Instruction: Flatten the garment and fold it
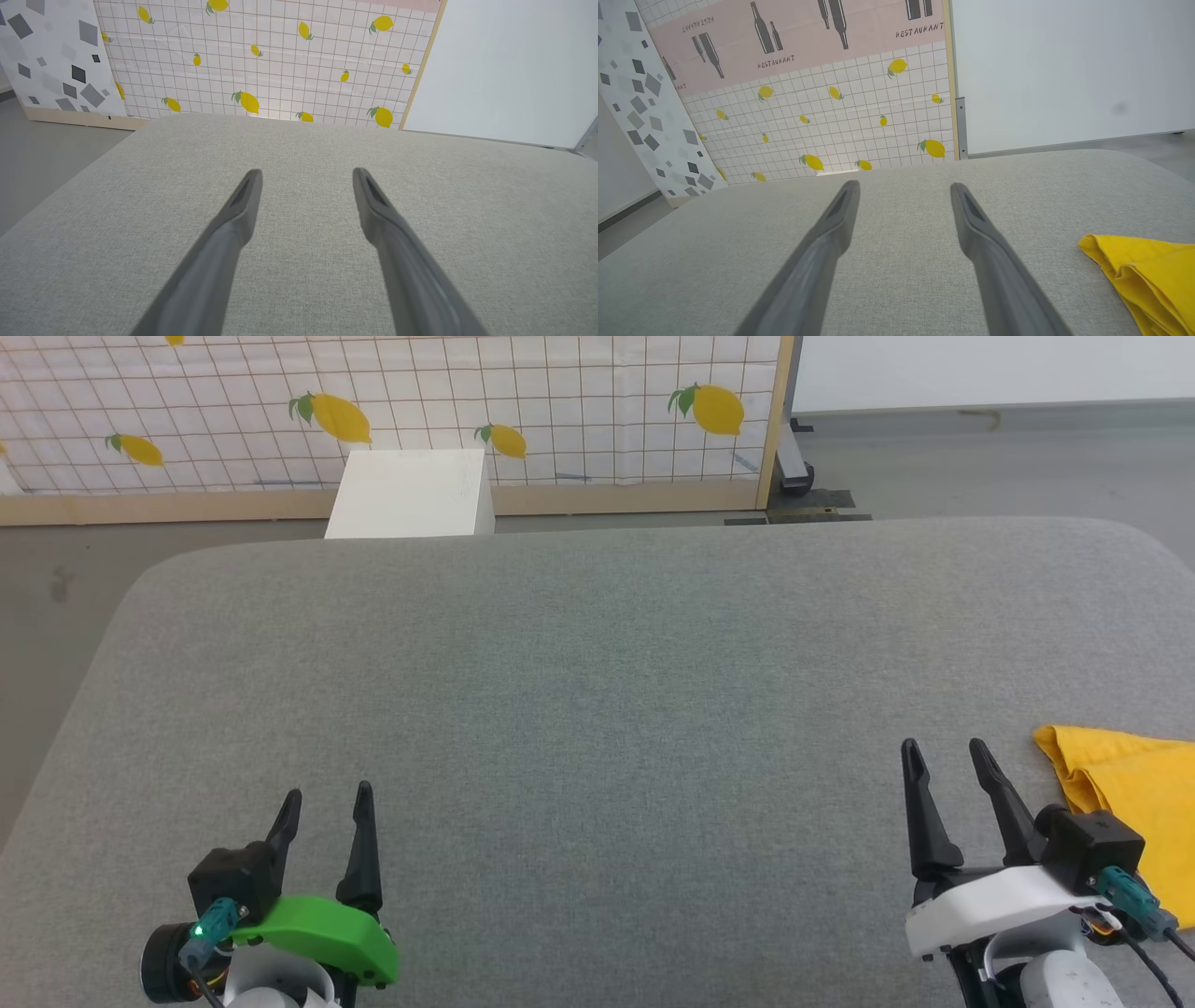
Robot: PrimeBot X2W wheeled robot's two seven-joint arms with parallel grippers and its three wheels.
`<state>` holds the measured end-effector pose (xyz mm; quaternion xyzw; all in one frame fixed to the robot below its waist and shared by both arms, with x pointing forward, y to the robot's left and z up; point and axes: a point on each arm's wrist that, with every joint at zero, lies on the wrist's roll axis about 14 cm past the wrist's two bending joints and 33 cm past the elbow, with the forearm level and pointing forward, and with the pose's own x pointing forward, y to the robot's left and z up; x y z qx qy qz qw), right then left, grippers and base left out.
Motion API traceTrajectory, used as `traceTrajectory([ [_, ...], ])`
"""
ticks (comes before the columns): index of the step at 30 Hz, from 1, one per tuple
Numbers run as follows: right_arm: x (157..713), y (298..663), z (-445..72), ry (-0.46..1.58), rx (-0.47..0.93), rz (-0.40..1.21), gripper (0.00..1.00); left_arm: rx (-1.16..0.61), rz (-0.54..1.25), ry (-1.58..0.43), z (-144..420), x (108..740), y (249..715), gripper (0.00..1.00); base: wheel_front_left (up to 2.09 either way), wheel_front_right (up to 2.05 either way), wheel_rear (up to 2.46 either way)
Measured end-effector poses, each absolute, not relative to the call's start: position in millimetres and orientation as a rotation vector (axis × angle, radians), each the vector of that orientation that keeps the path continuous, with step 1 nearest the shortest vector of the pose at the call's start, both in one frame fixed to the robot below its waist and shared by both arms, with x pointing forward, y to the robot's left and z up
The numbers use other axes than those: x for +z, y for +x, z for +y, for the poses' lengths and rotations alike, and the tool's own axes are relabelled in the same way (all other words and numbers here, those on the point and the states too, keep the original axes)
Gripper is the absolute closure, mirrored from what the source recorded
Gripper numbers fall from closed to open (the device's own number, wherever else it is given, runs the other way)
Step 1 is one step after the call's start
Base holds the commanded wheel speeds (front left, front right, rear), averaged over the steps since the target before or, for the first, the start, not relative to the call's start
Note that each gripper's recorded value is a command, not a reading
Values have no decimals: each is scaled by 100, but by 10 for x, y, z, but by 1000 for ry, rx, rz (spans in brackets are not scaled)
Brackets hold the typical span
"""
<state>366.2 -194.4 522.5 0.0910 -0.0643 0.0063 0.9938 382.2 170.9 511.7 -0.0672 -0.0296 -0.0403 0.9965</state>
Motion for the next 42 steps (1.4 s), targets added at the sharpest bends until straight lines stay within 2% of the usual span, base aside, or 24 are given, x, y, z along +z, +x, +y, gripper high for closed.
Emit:
traceTrajectory([
  [1, 5220, 3662, -1943, 183, 13, -127, 100, -81, -59, -134, 1708, 5117, 3822, 100, 0, 0, 0],
  [42, 5282, 3726, -1829, 123, 56, -102, 100, -78, -59, -87, 1687, 5210, 3833, 100, 0, 0, 0],
])
